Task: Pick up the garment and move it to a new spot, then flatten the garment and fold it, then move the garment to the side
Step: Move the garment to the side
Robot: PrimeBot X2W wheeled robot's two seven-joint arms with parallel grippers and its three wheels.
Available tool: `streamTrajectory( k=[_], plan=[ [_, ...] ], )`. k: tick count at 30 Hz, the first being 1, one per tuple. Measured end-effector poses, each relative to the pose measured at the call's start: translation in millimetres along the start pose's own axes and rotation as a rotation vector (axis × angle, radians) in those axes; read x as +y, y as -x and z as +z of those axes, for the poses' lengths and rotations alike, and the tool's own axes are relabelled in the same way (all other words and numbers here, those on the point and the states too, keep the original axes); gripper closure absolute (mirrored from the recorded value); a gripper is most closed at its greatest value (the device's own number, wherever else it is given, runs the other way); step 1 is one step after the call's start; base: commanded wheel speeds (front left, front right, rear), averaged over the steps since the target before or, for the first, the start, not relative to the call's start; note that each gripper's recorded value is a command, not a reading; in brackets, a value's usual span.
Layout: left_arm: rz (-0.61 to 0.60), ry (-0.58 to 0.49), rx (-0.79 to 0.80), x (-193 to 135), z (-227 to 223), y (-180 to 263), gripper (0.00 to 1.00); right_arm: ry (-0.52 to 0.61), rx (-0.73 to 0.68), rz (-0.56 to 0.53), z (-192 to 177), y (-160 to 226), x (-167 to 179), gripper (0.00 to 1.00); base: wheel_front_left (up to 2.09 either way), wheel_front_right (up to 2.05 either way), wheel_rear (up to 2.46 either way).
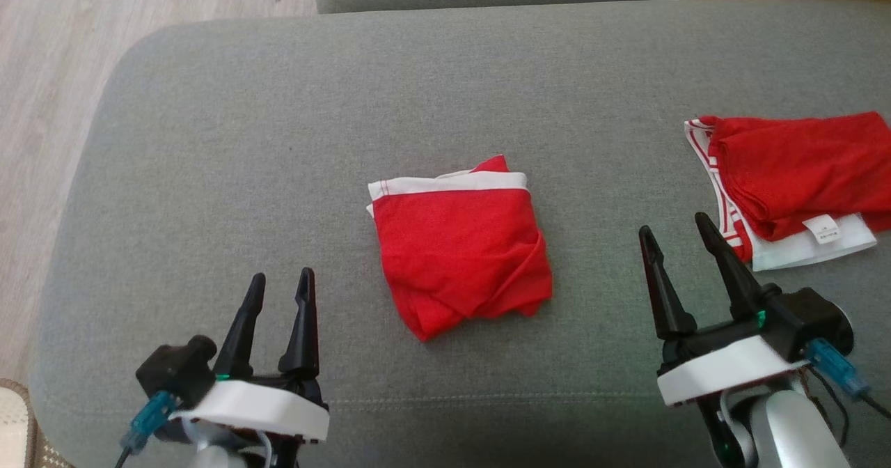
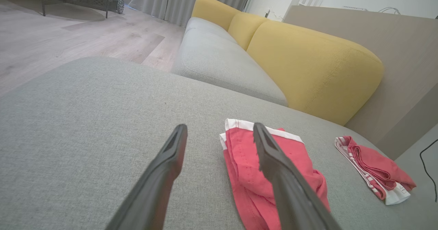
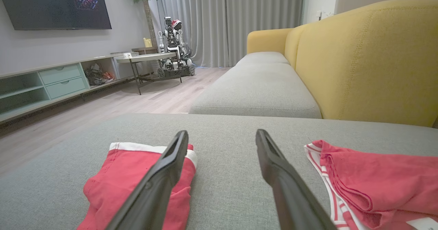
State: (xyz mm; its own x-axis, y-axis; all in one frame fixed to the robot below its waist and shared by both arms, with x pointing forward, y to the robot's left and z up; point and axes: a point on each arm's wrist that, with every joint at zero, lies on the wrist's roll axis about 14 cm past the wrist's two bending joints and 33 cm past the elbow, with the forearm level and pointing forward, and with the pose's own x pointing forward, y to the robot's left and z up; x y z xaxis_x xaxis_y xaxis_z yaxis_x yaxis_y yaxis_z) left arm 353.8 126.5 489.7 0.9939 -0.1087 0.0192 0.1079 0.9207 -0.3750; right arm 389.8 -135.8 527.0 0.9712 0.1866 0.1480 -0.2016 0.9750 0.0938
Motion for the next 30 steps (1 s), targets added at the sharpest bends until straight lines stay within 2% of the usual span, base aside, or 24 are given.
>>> streamTrajectory(
  k=[8, 14, 23, 30],
  plan=[
    [0.004, 0.003, 0.01, 1, -3, 2, 0.0, -0.023, 0.034, 0.02, -12, -3, 7, 0.0, 0.0, 0.0, 0.0],
    [0.008, 0.011, 0.039, 4, -12, 0, 0.0, -0.138, 0.21, 0.056, -62, -11, 26, 0.0, 0.0, 0.0, 0.0],
    [0.053, 0.012, 0.056, 23, -17, -10, 0.0, -0.317, 0.403, 0.112, -112, -61, 55, 0.0, 0.0, 0.0, 0.0],
    [0.1, 0.023, 0.082, 37, -25, -7, 0.0, -0.288, 0.548, 0.186, -158, -70, 83, 0.0, 0.0, 0.0, 0.0]
  ],
)
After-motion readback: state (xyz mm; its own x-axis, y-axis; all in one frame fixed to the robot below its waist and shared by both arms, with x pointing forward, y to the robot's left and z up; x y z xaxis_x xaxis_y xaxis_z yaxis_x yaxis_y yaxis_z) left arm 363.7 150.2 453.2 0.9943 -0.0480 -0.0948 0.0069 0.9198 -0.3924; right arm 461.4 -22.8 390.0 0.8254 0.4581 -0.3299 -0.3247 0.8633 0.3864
